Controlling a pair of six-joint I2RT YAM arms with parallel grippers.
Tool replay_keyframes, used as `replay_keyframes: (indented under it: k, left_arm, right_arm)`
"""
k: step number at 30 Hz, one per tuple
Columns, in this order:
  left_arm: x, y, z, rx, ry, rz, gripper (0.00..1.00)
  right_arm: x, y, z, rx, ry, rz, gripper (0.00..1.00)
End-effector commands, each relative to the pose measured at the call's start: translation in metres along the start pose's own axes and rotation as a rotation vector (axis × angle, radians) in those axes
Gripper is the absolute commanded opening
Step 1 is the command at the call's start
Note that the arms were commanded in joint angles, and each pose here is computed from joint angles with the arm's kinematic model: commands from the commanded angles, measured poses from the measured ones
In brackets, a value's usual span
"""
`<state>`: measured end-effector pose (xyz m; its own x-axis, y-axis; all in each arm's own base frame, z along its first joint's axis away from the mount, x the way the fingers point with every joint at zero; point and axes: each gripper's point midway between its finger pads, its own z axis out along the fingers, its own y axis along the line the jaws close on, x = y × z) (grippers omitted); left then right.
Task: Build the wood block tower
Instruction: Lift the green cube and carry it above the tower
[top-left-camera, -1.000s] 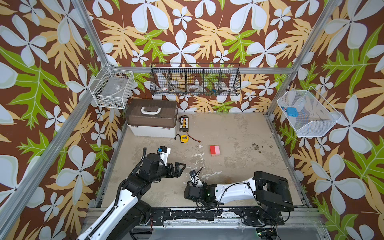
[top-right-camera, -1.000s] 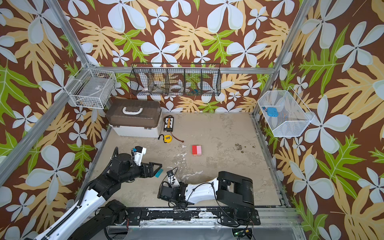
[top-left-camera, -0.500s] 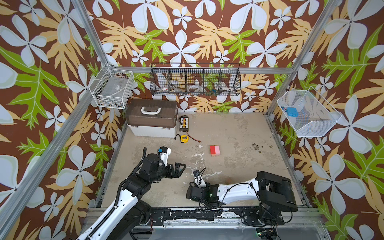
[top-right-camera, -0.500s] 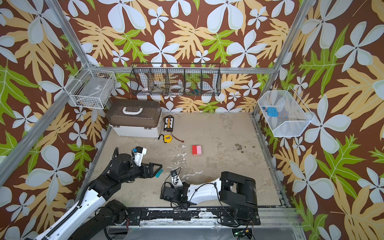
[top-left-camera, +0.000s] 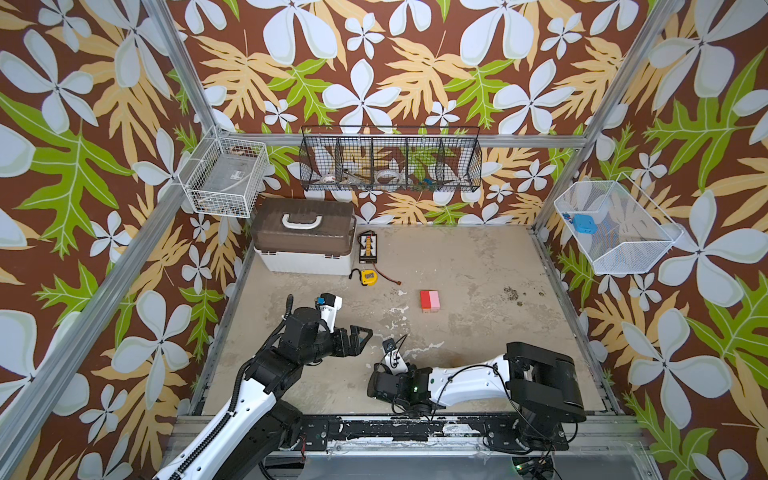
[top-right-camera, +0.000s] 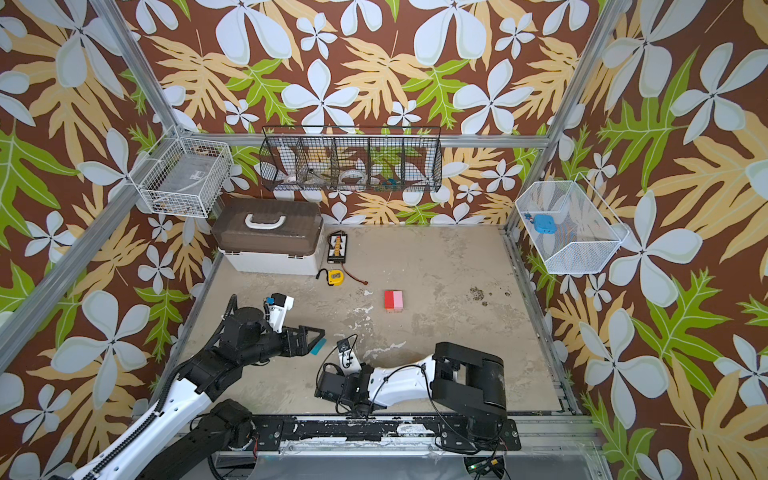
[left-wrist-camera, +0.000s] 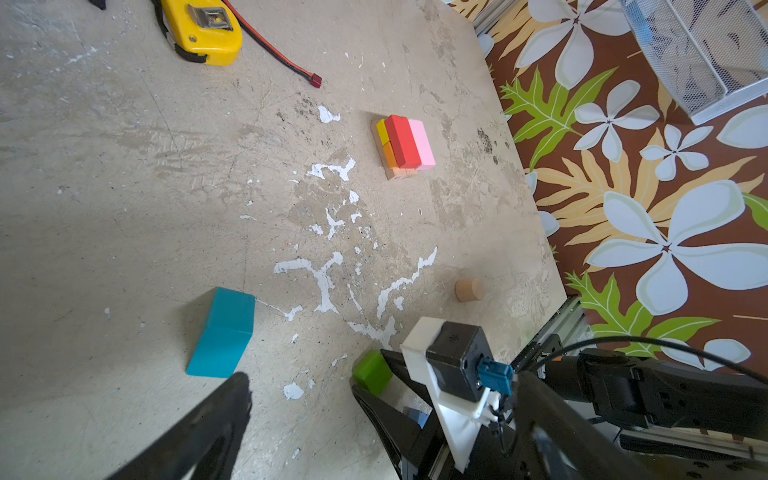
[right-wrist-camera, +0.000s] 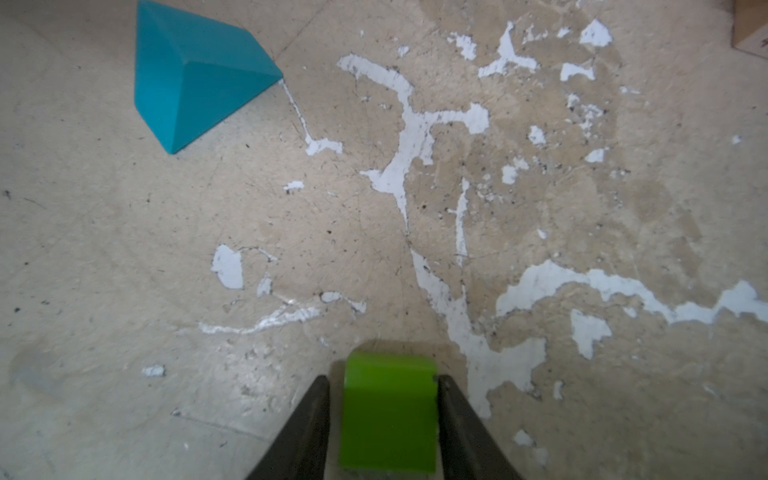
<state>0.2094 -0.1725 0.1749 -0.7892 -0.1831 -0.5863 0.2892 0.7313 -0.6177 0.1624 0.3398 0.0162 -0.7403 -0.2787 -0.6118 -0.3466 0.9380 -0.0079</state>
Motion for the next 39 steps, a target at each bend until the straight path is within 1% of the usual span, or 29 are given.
replay_keyframes:
  k: [1,6,9,11,15,19,22,25,30,36,37,39]
  left_arm:
    - [-0.003,-0.003,0.0,0.013,-0.012,0.007,1.0]
    - [-0.002,-0.002,0.001,0.012,-0.007,0.005,1.0]
    - [-0.001,-0.001,0.003,0.009,0.0,0.002,1.0]
    - [-0.001,-0.001,0.003,0.008,-0.001,0.002,1.0]
    - [0.001,0.002,0.008,-0.005,0.021,-0.007,1.0]
    - [0.009,0.008,0.018,-0.016,0.075,-0.023,1.0]
    - [0.013,0.006,0.021,0.003,0.106,-0.025,1.0]
    - [0.014,0.003,0.021,0.021,0.111,-0.022,1.0]
    - [0.013,-0.003,0.018,0.051,0.095,-0.013,1.0]
    - [0.009,-0.006,0.012,0.06,0.061,0.005,1.0]
    - [0.007,-0.007,0.01,0.064,0.051,0.01,1.0]
    - [0.005,-0.009,0.007,0.068,0.032,0.016,1.0]
  right_arm:
    - [0.014,-0.014,-0.001,0.045,0.057,-0.045,0.38]
    - [0.007,-0.02,-0.008,0.064,0.037,-0.047,0.32]
    - [-0.012,-0.029,-0.021,0.094,-0.011,-0.041,0.3]
    - [-0.03,-0.037,-0.028,0.091,-0.042,-0.014,0.29]
    - [-0.065,-0.074,-0.035,0.115,-0.064,0.072,0.22]
    - [-0.097,-0.118,-0.041,0.146,-0.103,0.186,0.22]
    - [-0.113,-0.149,-0.038,0.168,-0.104,0.266,0.21]
    - [-0.126,-0.173,-0.034,0.193,-0.11,0.32,0.2]
    - [-0.14,-0.192,-0.017,0.223,-0.084,0.327,0.2]
    - [-0.157,-0.197,0.007,0.229,-0.056,0.307,0.22]
    - [-0.159,-0.198,0.012,0.233,-0.046,0.294,0.22]
    - [-0.165,-0.195,0.024,0.226,-0.024,0.26,0.17]
